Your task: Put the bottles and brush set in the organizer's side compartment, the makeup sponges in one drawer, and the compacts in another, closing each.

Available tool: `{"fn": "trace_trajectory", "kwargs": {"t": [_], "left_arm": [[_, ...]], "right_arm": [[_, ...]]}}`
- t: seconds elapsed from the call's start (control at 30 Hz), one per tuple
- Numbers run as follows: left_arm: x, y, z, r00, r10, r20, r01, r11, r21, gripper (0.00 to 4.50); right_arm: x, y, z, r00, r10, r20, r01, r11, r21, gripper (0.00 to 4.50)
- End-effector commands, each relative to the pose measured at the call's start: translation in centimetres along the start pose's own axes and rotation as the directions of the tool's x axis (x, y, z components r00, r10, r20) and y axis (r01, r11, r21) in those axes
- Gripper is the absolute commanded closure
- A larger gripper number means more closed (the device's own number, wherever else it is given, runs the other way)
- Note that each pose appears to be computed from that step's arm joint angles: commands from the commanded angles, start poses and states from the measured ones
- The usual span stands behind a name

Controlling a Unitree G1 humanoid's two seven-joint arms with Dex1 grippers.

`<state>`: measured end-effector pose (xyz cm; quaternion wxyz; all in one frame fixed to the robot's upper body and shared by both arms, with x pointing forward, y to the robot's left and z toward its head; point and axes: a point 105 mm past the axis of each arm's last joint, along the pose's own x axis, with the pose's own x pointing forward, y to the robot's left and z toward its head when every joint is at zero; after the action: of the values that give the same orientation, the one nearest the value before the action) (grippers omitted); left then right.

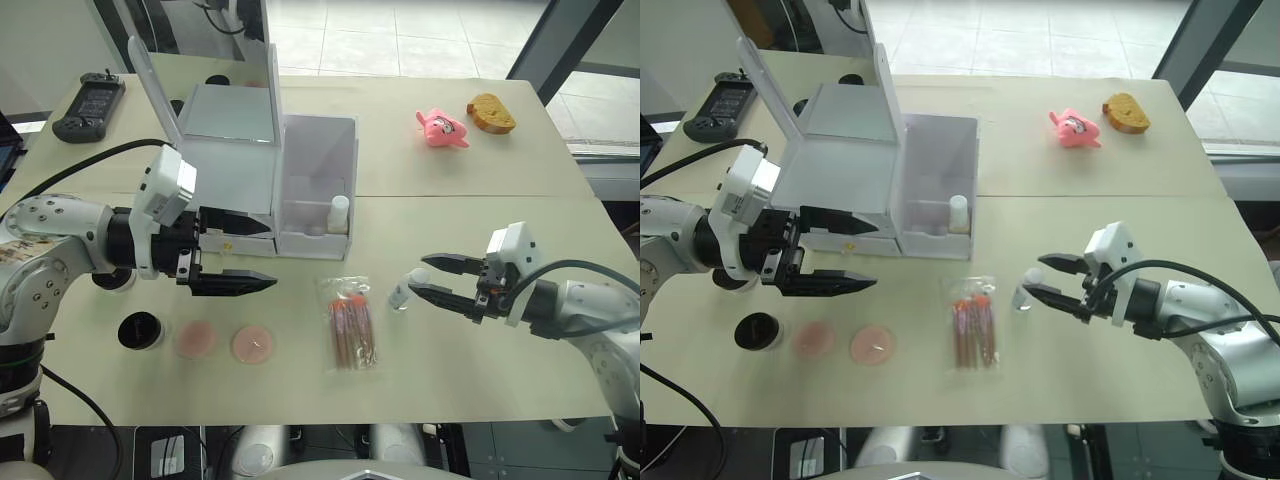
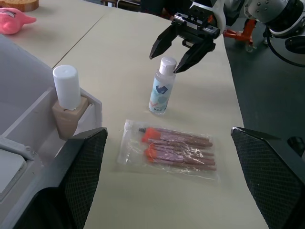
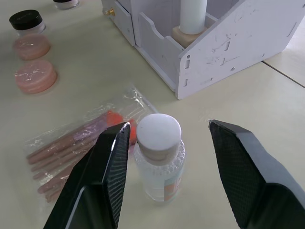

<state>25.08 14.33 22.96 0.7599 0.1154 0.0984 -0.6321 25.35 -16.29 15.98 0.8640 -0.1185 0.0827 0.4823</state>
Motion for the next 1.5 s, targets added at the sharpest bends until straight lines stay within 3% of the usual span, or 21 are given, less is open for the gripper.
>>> {"fn": "trace_trajectory", "kwargs": {"t": [0.03,0.13,0.23,0.37,0.4,0.6,0.8,1.03,1.27,1.5], "left_arm": [[-0.1,-0.2,1.1,1.0,-0.001,0.022,0.001,0.999,0.033,0.0],[-0.1,-0.2,1.0,1.0,0.004,0.02,-0.004,0.999,0.032,0.0],[-0.3,0.0,0.9,1.0,0.011,0.014,-0.012,0.999,0.031,0.0],[-0.4,0.1,0.9,1.0,0.022,0.012,-0.022,0.999,0.032,0.0],[-0.5,0.2,0.9,1.0,0.026,0.013,-0.026,0.999,0.029,0.0],[-0.7,0.3,0.7,0.999,0.041,0.018,-0.041,0.999,0.015,0.0],[-1.4,0.9,0.0,0.996,0.088,0.01,-0.088,0.996,-0.002,0.0],[-5.3,2.5,-1.8,0.95,0.309,0.042,-0.306,0.95,-0.061,0.0],[-6.2,1.6,-2.2,0.913,0.403,0.068,-0.399,0.915,-0.065,0.0],[-6.5,1.0,-2.5,0.891,0.448,0.071,-0.442,0.893,-0.085,0.0]], "right_arm": [[-0.2,0.1,0.4,1.0,-0.005,0.021,0.005,1.0,-0.024,1.62],[-0.1,0.2,0.1,1.0,-0.002,0.014,0.002,1.0,-0.013,1.62],[0.1,0.6,-0.4,1.0,0.013,0.004,-0.013,1.0,-0.002,2.21],[0.4,0.7,-0.6,1.0,0.013,0.019,-0.013,1.0,-0.002,3.55],[0.3,0.5,-0.3,0.999,0.003,0.038,-0.003,1.0,-0.003,3.62],[-0.2,-0.6,1.7,0.99,-0.04,0.138,0.041,0.999,-0.004,3.62],[0.5,-0.5,4.6,0.981,0.013,0.192,-0.009,1.0,-0.018,3.62],[5.0,0.0,12.3,0.956,0.135,0.262,-0.111,0.988,-0.103,3.62],[8.9,0.2,14.5,0.959,0.187,0.214,-0.157,0.976,-0.149,3.62],[12.9,-0.4,13.0,0.982,0.165,0.096,-0.148,0.975,-0.168,3.62]]}}
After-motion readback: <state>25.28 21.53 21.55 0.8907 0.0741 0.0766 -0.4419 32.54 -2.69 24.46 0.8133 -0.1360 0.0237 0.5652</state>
